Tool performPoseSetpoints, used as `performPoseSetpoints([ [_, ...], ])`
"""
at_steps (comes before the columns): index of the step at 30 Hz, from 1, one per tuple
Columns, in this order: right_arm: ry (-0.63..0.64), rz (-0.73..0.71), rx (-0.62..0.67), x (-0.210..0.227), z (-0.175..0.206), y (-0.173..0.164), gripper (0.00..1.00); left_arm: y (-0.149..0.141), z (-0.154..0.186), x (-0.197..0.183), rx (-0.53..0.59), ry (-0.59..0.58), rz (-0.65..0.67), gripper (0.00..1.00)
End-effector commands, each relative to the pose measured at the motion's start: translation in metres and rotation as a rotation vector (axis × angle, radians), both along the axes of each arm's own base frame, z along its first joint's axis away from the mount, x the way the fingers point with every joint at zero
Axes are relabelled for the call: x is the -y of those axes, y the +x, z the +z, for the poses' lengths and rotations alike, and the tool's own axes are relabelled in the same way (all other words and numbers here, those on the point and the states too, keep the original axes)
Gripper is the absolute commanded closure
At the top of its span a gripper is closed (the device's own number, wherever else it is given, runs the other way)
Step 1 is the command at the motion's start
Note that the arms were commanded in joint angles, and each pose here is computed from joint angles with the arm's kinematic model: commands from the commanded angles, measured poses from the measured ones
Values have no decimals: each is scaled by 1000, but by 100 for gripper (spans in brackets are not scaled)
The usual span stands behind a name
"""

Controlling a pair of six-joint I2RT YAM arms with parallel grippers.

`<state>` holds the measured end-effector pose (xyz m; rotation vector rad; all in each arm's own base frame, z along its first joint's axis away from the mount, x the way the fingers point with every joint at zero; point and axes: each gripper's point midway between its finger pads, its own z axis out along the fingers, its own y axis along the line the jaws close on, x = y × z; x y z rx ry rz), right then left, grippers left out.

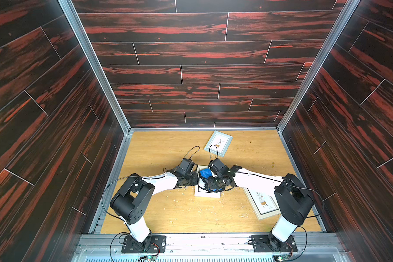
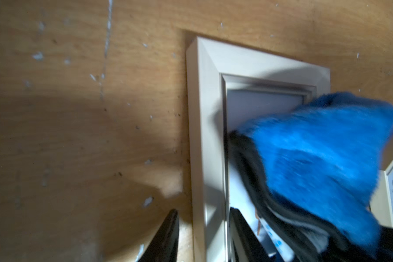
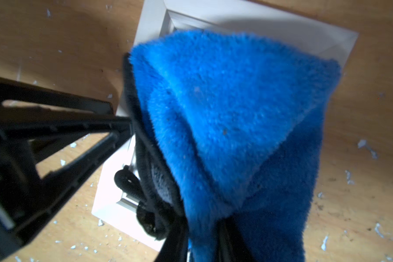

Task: Wipe the picture frame with a cloth
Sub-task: Wipe the dirt from the picture frame.

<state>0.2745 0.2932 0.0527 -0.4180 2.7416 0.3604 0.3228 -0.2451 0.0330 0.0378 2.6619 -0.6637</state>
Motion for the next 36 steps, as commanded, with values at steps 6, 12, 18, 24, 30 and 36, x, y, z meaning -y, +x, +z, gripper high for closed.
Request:
performPoseSetpoints([
  [6,-11,12,54,-2,18,9,56,-1,-3,6,-2,-12,-15,58],
  [12,-22,0,141,4,49,19,46,-2,-11,0,-12,28,-17,60],
  [18,-76,-47,177,9,44,41,42,-5,-22,1,-35,38,-23,61],
  [24,-115,-53,154,5,23,50,41,-7,-21,2,-38,39,-28,61],
  [30,-146,-38,96,8,-5,42,38,-8,-22,3,-41,38,-32,61],
  [36,-167,-31,73,10,-27,34,47,-8,-29,5,-58,52,-32,61],
])
